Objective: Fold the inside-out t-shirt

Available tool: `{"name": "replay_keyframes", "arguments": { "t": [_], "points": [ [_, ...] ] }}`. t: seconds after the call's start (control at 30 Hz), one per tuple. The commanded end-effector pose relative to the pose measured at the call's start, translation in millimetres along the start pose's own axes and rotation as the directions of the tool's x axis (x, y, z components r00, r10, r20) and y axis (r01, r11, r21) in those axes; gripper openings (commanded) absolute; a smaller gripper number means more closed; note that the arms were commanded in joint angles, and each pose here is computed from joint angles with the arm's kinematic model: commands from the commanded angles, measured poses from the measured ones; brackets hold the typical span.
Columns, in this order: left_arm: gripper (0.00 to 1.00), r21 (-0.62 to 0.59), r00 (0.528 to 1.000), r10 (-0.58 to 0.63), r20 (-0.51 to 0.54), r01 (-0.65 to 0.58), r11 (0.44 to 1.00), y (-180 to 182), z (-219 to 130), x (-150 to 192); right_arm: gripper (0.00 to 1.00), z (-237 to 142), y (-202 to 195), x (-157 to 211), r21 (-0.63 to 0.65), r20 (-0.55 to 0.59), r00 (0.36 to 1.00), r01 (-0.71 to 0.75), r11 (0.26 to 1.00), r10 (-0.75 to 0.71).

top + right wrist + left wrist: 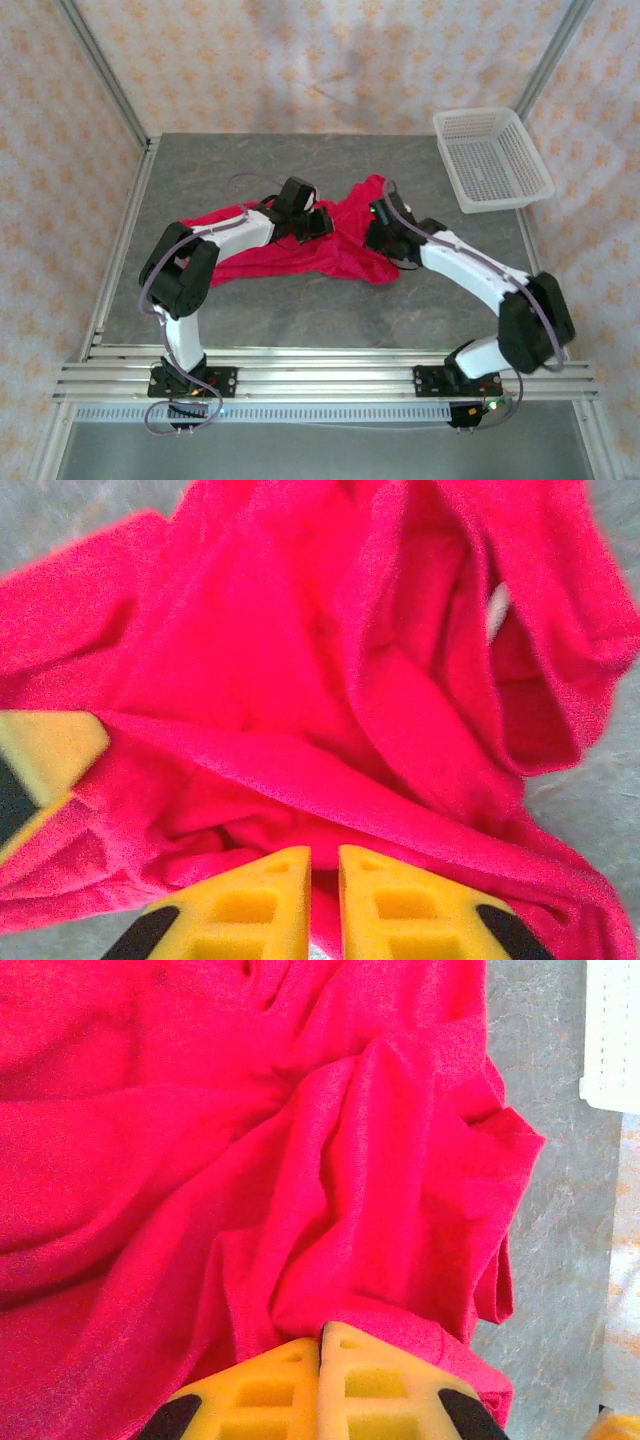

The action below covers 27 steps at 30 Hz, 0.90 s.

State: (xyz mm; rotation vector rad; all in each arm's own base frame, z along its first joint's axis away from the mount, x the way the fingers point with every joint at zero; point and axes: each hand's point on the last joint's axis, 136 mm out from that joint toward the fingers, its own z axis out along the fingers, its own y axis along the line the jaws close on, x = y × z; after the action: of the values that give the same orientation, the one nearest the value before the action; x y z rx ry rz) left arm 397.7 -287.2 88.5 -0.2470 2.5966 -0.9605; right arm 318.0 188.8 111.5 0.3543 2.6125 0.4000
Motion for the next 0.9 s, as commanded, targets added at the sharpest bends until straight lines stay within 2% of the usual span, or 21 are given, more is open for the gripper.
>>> {"name": "replay_keyframes", "arguments": {
  "t": [0.0,0.13,0.23,0.33,0.4,0.43,0.53,0.67,0.73,0.87],
  "points": [
    [0.0,-0.023,0.999,0.024,0.027,-0.023,0.999,-2,-7,-7,0.21,15,5,11,0.039,-0.06,0.996,0.063,0.997,-0.061],
    [0.0,-0.033,0.999,0.026,0.021,-0.025,0.999,2,-6,-6,0.34,37,-10,23,0.126,-0.091,0.993,0.091,0.988,-0.08],
    [0.0,-0.032,1.0,0.025,0.017,-0.025,0.999,2,-5,-5,0.46,48,-14,26,0.143,-0.097,0.993,0.085,0.986,-0.072],
    [0.0,-0.031,1.0,0.025,0.016,-0.025,0.999,2,-4,-5,0.48,57,-14,26,0.157,-0.095,0.994,0.076,0.985,-0.062],
    [0.0,-0.034,1.0,0.028,0.014,-0.027,0.999,2,-5,-5,0.43,61,-15,25,0.168,-0.092,0.994,0.074,0.983,-0.059],
    [0.0,-0.036,1.0,0.028,0.013,-0.028,0.999,2,-5,-6,0.35,63,-16,24,0.176,-0.092,0.994,0.076,0.981,-0.06],
    [0.0,-0.045,1.0,0.025,0.014,-0.024,0.999,6,-5,-7,0.02,51,-11,17,0.176,-0.088,0.994,0.087,0.981,-0.073],
    [0.0,-0.062,1.0,0.008,0.012,-0.008,0.998,16,-2,-12,0.0,-4,4,-2,0.114,-0.04,0.993,0.114,0.987,-0.11],
    [0.0,-0.068,1.0,0.009,0.014,-0.008,0.998,18,-1,-17,0.0,-42,12,-14,0.048,0.02,0.993,0.117,0.992,-0.118],
    [0.0,-0.071,1.0,0.005,-0.003,-0.005,0.997,19,11,-14,0.0,-97,20,-26,-0.123,0.105,0.992,0.088,0.989,-0.075]
  ]
}}
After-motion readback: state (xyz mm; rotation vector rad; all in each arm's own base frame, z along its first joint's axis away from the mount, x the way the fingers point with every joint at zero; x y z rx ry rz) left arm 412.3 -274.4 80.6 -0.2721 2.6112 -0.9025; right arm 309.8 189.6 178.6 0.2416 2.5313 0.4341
